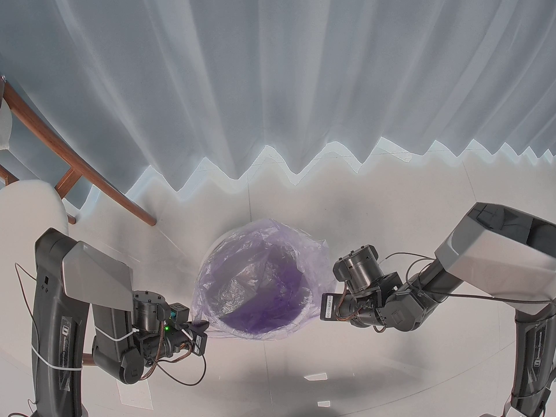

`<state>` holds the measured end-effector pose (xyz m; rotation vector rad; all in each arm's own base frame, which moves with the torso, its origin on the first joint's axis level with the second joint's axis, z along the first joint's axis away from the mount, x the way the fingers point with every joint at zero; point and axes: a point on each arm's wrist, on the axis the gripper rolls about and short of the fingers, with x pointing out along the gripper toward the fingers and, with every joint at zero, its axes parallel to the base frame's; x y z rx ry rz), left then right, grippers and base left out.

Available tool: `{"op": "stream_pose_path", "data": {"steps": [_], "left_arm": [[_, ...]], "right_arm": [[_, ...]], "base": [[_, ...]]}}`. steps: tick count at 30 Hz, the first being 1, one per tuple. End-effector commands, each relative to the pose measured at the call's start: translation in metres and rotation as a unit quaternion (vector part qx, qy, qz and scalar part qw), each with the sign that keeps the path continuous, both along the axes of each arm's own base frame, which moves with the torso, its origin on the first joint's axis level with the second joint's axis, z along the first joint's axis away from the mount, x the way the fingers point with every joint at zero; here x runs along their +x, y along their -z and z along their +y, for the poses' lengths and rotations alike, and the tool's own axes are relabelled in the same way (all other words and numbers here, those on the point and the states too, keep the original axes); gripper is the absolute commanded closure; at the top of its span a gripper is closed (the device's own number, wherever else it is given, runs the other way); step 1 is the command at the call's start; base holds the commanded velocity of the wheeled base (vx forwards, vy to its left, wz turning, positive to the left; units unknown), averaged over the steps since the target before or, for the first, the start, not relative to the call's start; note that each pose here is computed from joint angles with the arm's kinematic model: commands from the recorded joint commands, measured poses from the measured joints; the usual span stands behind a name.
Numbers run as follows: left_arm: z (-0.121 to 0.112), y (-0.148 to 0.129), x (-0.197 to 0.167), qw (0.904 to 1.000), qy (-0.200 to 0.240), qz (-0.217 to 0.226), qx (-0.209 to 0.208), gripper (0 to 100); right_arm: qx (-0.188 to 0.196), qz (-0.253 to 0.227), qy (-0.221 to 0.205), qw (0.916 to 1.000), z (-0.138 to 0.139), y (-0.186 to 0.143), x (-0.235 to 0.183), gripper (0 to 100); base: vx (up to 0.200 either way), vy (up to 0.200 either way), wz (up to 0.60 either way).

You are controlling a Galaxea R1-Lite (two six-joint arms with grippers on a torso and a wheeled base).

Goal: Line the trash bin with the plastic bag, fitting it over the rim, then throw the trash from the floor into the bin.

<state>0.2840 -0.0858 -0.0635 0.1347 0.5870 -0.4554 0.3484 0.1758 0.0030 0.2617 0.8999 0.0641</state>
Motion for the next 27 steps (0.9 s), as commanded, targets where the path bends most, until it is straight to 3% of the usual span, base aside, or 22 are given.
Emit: {"op": "stream_pose_path", "data": {"steps": [1, 3, 4, 8, 16, 19, 20, 22, 24, 26, 27], "left_arm": [[0.004, 0.001, 0.003, 1.0000, -0.010, -0.002, 0.000, 100], [0.004, 0.002, 0.003, 1.0000, -0.009, -0.001, 0.000, 100], [0.004, 0.001, 0.003, 1.0000, -0.009, -0.001, -0.002, 100], [0.004, 0.001, 0.004, 1.0000, -0.008, -0.002, -0.005, 100], [0.004, -0.003, 0.003, 0.9999, -0.008, -0.006, -0.006, 100], [0.004, -0.009, 0.003, 0.9998, -0.009, -0.012, -0.010, 100], [0.004, -0.009, 0.003, 0.9998, -0.009, -0.012, -0.010, 100], [0.004, -0.011, 0.001, 0.9998, -0.008, -0.013, -0.010, 100], [0.003, -0.011, 0.001, 0.9998, -0.008, -0.013, -0.009, 100], [0.003, -0.012, 0.002, 0.9998, -0.008, -0.014, -0.010, 100], [0.003, -0.013, 0.002, 0.9998, -0.008, -0.017, -0.010, 100]], "right_arm": [[0.001, -0.003, 0.000, 1.0000, 0.000, -0.002, 0.001, 100], [-0.001, 0.001, 0.000, 1.0000, -0.001, -0.001, -0.001, 100], [-0.002, 0.003, -0.001, 1.0000, -0.001, -0.001, -0.003, 0], [-0.001, 0.004, -0.004, 1.0000, -0.003, -0.007, -0.012, 0], [0.038, -0.038, -0.041, 0.9977, -0.024, -0.075, -0.058, 0], [0.055, -0.082, -0.107, 0.9894, -0.031, -0.110, -0.075, 0], [0.055, -0.082, -0.107, 0.9894, -0.031, -0.110, -0.075, 0], [0.029, -0.100, -0.151, 0.9829, -0.031, -0.113, -0.077, 0], [0.013, -0.110, -0.162, 0.9805, -0.028, -0.111, -0.072, 0], [0.007, -0.118, -0.158, 0.9804, -0.026, -0.109, -0.066, 0], [-0.006, -0.148, -0.133, 0.9801, -0.019, -0.107, -0.050, 0]], "base": [[0.000, 0.000, 0.00], [0.000, 0.000, 0.00], [0.000, 0.000, 0.00], [0.000, 0.000, 0.00], [0.000, 0.000, 0.00], [0.000, 0.000, 0.00], [0.000, 0.000, 0.00], [0.000, 0.000, 0.00], [0.000, 0.000, 0.00], [0.000, 0.000, 0.00], [0.000, 0.000, 0.00]]}}
